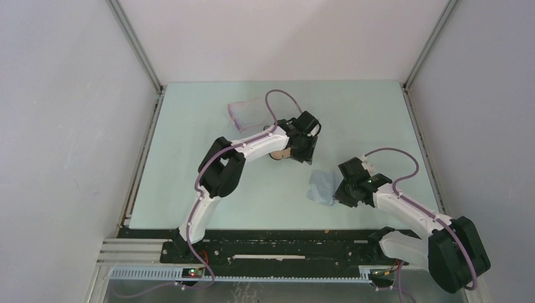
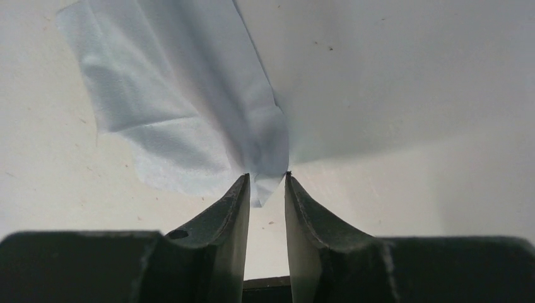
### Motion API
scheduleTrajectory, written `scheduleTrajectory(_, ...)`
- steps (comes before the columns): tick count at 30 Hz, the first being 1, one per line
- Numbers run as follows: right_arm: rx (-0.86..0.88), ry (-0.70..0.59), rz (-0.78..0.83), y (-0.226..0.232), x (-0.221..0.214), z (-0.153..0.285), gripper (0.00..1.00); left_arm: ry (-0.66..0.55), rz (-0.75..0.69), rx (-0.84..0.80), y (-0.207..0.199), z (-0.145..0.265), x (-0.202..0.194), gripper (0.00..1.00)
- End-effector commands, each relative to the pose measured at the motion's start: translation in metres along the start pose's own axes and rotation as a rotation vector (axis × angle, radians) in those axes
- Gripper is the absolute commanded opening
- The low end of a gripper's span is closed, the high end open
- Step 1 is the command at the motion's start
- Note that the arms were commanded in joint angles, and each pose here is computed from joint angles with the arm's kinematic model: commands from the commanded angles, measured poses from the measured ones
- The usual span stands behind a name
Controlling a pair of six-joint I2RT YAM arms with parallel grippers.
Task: Organize the sunglasses
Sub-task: Fold the glasses cleaning cloth at the center of the board.
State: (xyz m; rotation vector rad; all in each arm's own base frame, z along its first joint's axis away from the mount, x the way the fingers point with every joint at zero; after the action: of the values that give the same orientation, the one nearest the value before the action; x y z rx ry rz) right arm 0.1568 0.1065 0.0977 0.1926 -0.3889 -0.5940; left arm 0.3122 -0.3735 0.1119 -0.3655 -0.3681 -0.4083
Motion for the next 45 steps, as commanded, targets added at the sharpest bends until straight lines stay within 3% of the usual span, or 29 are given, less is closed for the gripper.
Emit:
scheduleTrajectory(1,0.006,-0.081,-0.036,-0.005,0.007,0.015,0.35,-0.166,-0.049,0.003,-0.012,0.066,0.031,0.43)
scheduleTrajectory(8,0.011,-0.125,-0.058,-0.011,0.012,0.026,0.26,-0.145,-0.043,-0.045,-0.019,0.099,-0.006,0.44)
scheduleTrajectory(11,0.012,-0.12,-0.047,-0.011,0.012,0.026,0.22,-0.116,-0.023,-0.074,-0.025,0.101,-0.034,0.55)
scheduleTrajectory(20,-0.004,-0.096,-0.024,-0.008,0.012,0.016,0.22,0.06,-0.023,-0.211,-0.06,0.065,-0.095,0.56)
scheduleTrajectory(34,-0.003,-0.124,-0.018,-0.014,0.017,0.022,0.35,0.143,0.032,-0.123,-0.056,0.021,-0.109,0.43)
scheduleTrajectory(45,0.006,-0.123,-0.017,-0.015,0.013,0.024,0.35,0.092,0.066,-0.025,-0.043,0.016,-0.105,0.34)
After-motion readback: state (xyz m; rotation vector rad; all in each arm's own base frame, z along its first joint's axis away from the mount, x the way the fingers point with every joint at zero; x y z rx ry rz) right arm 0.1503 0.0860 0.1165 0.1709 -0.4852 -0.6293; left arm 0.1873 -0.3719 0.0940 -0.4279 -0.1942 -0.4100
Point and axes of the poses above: each gripper's point midway between its finger pads, its own z axis back along the fingers, its own y axis along the line the jaws close on, x = y × z, the point moved 8 cm from there along z, back along the fingers, and after that the axes turned 4 degrees about -z, right-handed, at the moved point
